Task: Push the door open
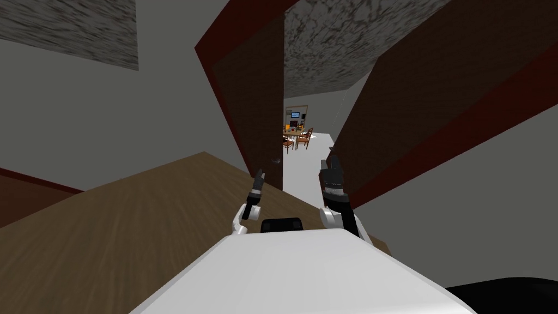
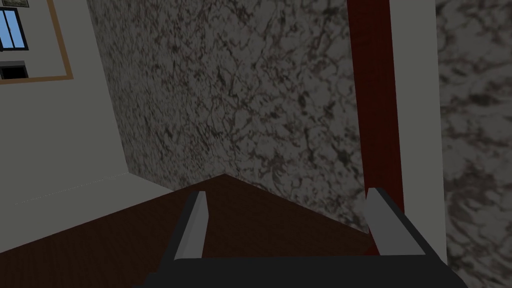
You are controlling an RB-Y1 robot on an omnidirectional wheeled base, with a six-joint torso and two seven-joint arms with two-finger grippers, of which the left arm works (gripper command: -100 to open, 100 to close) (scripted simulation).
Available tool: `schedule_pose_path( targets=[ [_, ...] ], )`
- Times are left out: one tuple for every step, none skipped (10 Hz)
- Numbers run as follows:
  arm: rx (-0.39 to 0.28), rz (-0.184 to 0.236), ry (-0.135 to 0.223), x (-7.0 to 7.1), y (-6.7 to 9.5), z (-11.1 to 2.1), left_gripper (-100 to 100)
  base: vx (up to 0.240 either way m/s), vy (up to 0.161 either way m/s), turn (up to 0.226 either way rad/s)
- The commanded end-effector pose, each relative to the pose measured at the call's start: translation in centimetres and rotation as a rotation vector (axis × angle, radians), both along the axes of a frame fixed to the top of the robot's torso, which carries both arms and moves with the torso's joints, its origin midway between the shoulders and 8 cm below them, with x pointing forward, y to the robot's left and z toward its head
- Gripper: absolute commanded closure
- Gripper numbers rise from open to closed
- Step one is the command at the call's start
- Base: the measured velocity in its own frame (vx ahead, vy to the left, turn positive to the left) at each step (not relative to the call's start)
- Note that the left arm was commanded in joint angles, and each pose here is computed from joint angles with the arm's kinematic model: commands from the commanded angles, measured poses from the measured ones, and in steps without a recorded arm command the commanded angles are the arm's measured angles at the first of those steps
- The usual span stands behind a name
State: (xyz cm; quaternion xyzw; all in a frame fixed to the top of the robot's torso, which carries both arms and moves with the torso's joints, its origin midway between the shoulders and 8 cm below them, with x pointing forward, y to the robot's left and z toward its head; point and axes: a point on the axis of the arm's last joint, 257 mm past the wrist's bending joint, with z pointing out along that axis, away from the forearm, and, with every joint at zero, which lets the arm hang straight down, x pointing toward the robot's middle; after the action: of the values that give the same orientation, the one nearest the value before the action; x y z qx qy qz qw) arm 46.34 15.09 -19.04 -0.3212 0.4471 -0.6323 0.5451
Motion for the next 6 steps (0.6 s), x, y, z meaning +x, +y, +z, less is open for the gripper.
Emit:
schedule_pose_path(
  targets=[
    [0.001, -0.007, 0.016, 0.2, -0.3, -1.0, -100, 0.045, 0.016, -0.01],
    [0.002, -0.02, 0.036, 0.4, -0.7, -2.1, -100, 0.049, 0.017, -0.014],
    [0.003, -0.034, 0.056, 0.5, -1.2, -3.1, -100, 0.068, 0.03, -0.03],
    [0.004, -0.047, 0.071, 0.7, -1.7, -3.9, -100, 0.087, 0.036, -0.031],
    [0.005, -0.06, 0.084, 0.8, -2.1, -4.6, -100, 0.096, 0.039, -0.021],
    [0.006, -0.072, 0.101, 0.9, -2.6, -5.5, -100, 0.1, 0.055, -0.025]
  ],
)
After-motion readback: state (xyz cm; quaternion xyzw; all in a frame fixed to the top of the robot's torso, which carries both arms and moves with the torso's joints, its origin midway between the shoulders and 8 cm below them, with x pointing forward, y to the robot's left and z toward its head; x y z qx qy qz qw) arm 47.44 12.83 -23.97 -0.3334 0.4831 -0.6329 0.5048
